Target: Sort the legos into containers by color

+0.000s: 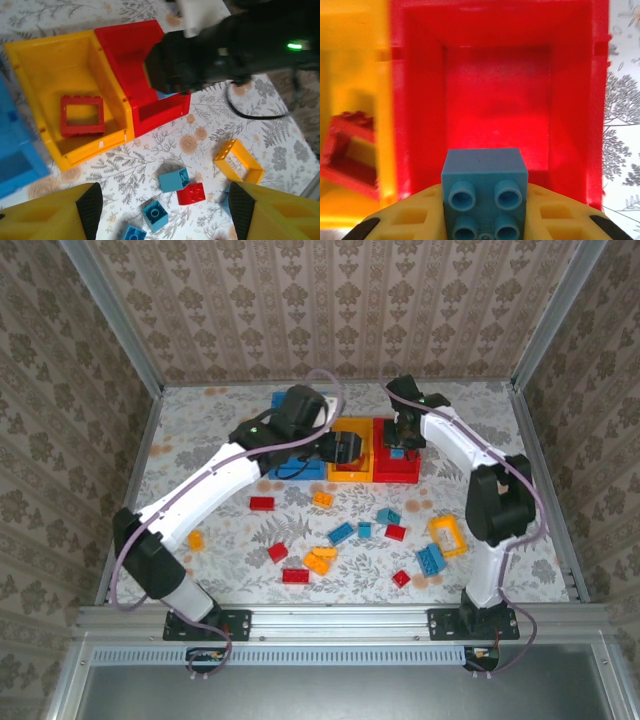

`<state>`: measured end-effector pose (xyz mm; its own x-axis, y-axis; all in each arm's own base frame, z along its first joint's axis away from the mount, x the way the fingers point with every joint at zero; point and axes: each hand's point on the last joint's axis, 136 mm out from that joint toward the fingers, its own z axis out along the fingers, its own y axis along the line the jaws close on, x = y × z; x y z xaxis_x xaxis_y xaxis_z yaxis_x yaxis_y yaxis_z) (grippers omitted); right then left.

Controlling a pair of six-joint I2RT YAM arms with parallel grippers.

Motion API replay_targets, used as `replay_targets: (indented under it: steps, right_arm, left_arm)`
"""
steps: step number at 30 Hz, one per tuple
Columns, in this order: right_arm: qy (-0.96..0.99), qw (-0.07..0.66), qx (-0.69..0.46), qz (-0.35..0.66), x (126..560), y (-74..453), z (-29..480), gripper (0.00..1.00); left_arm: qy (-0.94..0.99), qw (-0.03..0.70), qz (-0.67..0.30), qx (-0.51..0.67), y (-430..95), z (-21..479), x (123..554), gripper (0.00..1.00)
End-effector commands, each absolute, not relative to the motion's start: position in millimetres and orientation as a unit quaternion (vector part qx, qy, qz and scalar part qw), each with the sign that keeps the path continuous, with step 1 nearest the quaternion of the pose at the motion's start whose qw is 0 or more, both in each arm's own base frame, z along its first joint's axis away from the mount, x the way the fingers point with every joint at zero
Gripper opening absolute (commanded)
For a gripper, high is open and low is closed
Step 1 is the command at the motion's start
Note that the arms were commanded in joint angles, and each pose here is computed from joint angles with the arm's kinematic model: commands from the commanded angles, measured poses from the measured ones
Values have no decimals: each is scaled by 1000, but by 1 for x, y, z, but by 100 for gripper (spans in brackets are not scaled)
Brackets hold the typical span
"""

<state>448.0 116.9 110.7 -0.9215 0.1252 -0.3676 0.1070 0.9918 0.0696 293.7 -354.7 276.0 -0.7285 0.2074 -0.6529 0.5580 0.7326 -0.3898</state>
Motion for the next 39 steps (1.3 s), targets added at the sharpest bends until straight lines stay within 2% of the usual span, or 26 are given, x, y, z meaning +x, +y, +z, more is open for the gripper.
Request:
replay_targets:
  steps: [1, 6, 8, 11, 17, 23, 28, 30, 34, 37, 39]
  right_arm:
    - [985, 147, 95, 10, 447, 111, 94, 27]
    - [986, 125, 108, 5, 448, 109, 79, 40]
    - [985, 132, 110, 14, 450, 112, 83, 48]
    - [983, 145, 108, 22, 450, 115, 95, 53]
    - [977, 179, 115, 31, 444, 116, 135, 55]
    - [959, 268, 74, 49, 424, 134, 201, 54]
    - [928, 330, -62, 163, 378, 207, 219, 59]
    - [911, 333, -109, 217, 358, 237, 215, 63]
    - [888, 283, -173, 318, 320, 283, 196, 67]
    - [874, 245, -222, 356, 300, 307, 188, 70]
    - [867, 225, -248, 370, 291, 318, 188, 72]
  left_arm:
    - [882, 310, -242, 259, -360, 271, 295, 71]
    - [885, 305, -235, 262, -363, 265, 293, 71]
    - [887, 306, -229, 259, -358, 264, 292, 71]
    - [892, 304, -227, 246, -347, 262, 292, 71]
    - [904, 307, -215, 204, -316, 263, 291, 71]
    - [933, 301, -187, 64, -237, 253, 287, 69]
    - [951, 254, -150, -93, -153, 217, 262, 68]
    - [952, 233, -121, -157, -121, 204, 244, 69]
    - [945, 150, -53, -287, -59, 166, 207, 69]
    - [928, 51, -15, -369, -28, 128, 186, 73]
    - [921, 24, 7, -389, -12, 112, 185, 75]
